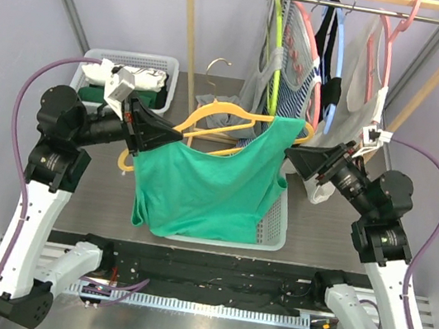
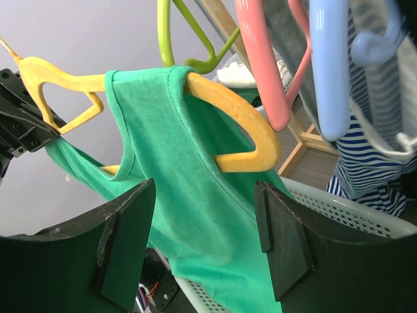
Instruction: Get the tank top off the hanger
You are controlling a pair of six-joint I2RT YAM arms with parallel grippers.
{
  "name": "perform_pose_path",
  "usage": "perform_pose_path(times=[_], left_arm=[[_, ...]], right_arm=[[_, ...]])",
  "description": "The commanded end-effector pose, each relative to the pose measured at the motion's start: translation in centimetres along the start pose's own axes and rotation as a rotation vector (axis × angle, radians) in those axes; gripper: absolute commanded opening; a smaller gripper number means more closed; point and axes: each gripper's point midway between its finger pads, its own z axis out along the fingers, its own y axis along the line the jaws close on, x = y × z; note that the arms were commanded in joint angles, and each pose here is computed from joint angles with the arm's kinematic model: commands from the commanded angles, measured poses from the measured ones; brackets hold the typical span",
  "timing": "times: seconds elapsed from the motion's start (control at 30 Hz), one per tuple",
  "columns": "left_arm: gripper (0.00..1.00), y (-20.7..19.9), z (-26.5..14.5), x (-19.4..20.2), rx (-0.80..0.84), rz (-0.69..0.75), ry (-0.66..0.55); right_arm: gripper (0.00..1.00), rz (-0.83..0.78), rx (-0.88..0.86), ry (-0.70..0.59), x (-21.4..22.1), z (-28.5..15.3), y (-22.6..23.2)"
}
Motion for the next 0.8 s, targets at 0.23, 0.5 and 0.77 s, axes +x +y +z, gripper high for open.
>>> perform_pose_path(times=[0.23,0.5,0.77], left_arm=[[0.00,-0.7,0.1,-1.6,0.010,0.101,-0.038],[0.00,-0.5,0.0,-1.7,-0.004,0.124,-0.040],[0.00,-0.1,-0.3,-0.7,-0.024,0.185,-0.015]], right_arm=[[0.66,-0.073,-0.036,0.002,-0.4,2.6,1.9],[0.34,-0.084,-0.048,0.051,1.0,4.0,3.0],[0.08,-0.104,-0.016,0.009,-0.5,2.2,4.1]])
